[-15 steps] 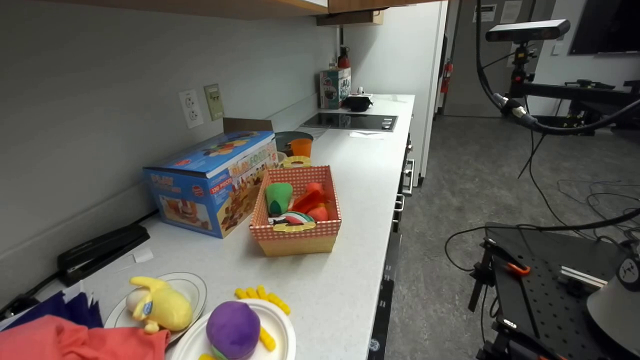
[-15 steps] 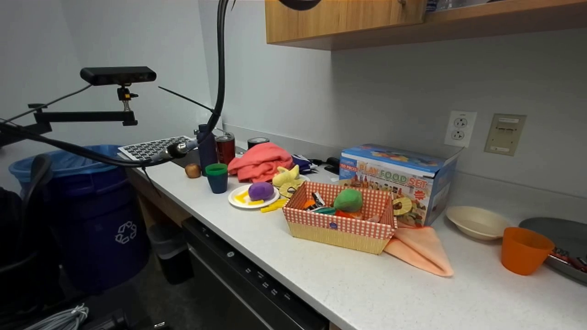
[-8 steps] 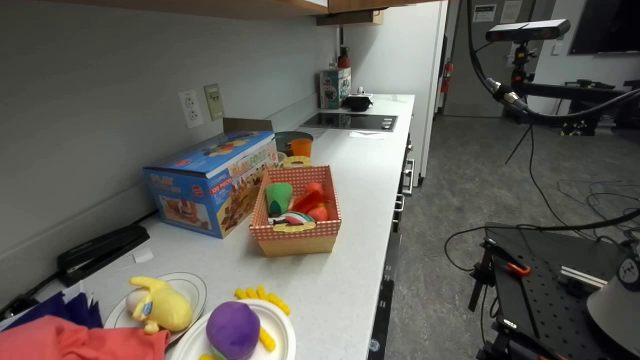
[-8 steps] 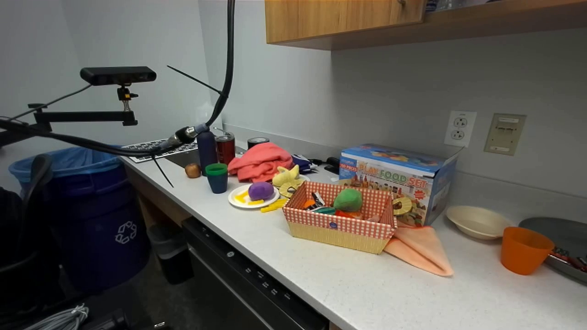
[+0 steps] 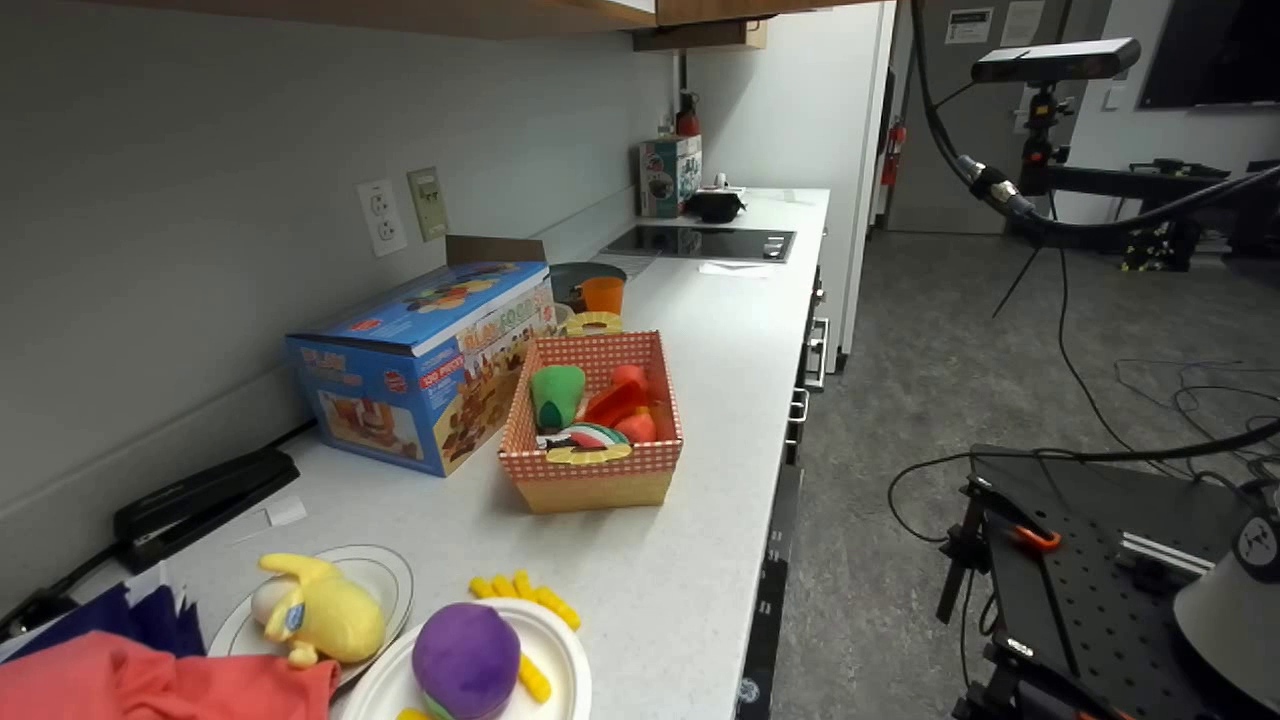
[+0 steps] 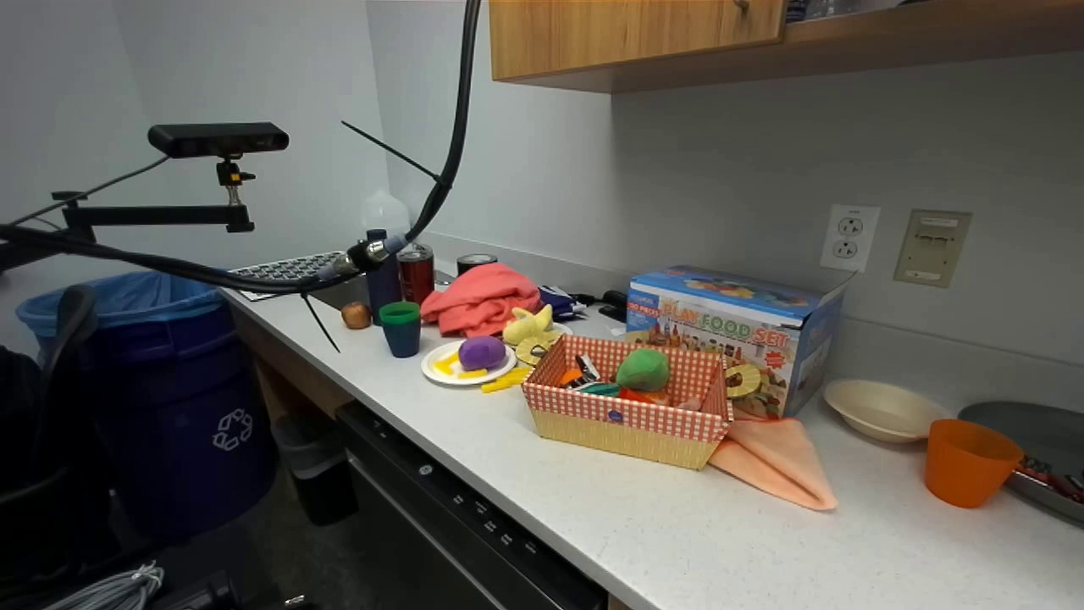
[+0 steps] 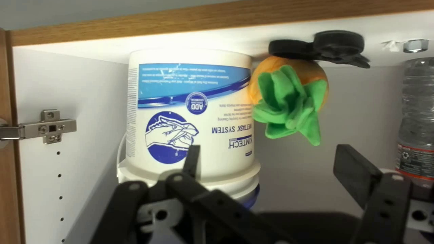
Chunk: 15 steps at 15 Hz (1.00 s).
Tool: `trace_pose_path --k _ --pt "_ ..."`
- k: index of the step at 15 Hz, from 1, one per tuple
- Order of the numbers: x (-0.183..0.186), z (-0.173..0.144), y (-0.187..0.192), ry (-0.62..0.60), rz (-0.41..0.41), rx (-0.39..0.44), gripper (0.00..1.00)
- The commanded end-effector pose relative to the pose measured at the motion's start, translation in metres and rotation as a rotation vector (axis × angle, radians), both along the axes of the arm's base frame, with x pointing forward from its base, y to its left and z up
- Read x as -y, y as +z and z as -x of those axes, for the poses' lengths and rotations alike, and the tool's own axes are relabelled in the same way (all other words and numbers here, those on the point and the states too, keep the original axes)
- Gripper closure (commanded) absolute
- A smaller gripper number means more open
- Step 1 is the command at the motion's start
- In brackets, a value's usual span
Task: Open the right door of the cabinet above the blue box, take the pineapple plush toy out of the cabinet and place it in the basket
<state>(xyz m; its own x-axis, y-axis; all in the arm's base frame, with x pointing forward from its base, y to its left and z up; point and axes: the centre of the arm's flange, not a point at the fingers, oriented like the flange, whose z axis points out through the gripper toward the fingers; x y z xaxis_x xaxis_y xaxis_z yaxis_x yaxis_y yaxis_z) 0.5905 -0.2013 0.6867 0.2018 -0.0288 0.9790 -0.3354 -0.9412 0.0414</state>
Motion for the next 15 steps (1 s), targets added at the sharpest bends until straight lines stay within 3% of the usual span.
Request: trace_pose_path --k 1,6,15 --pt "0.004 -0.001 0.000 -0.006 0.001 0.002 0.00" --pt "0.008 -0.002 0.001 -0.013 0.004 0.004 0.00" --pt "0.010 -0.044 -0.001 0.023 0.018 0.020 0.00"
